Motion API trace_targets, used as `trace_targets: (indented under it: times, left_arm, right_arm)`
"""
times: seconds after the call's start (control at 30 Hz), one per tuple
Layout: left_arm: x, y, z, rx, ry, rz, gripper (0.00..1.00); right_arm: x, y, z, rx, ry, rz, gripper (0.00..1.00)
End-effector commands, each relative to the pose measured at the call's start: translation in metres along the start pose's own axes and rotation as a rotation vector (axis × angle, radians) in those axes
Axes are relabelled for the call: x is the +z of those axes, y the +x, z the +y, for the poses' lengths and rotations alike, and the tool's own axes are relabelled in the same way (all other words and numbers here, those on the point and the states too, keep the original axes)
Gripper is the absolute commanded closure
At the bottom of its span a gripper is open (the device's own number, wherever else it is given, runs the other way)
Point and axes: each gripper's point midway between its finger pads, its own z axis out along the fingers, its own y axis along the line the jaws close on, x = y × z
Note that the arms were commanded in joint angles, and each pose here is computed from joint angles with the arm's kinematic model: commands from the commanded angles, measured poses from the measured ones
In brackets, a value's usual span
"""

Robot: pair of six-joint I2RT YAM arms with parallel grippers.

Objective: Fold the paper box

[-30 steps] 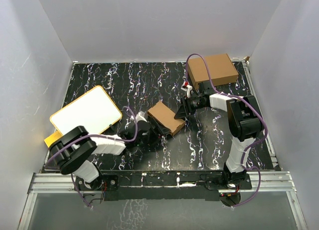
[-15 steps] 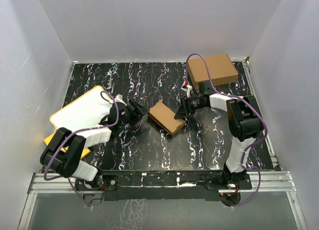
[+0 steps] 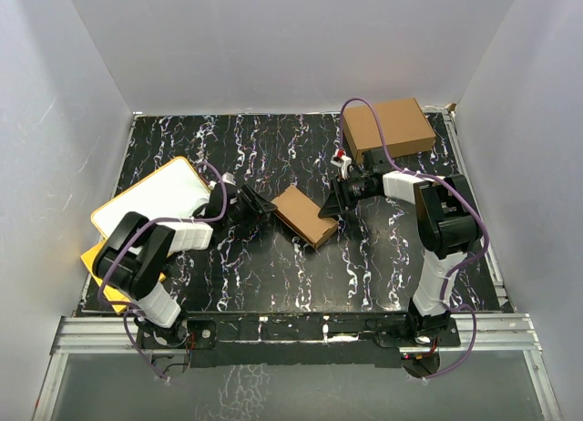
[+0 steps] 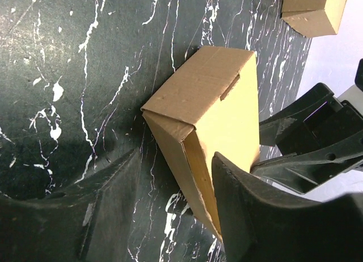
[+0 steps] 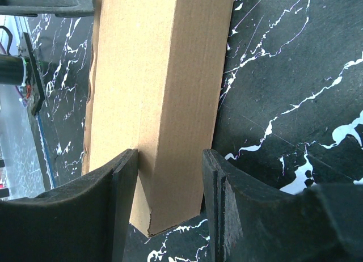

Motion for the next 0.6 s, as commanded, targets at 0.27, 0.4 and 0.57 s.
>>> trace_targets:
  times: [0.27,0.4,0.57]
  left_arm:
    - [0.014,-0.012,-0.014,0.014,0.035,-0.014,0.56]
    - [0.017,-0.013,-0.013,0.019,0.031,-0.015,0.66]
    - [0.019,-0.01,-0.012,0.019,0.036,0.001,0.86]
  right_arm:
    - [0.009,0.011,-0.018,-0.037,0.069,0.048,0.49]
    - [0.009,0.012,-0.018,-0.038,0.068,0.05,0.49]
    - [0.009,0.012,-0.018,-0.037,0.069,0.05,0.49]
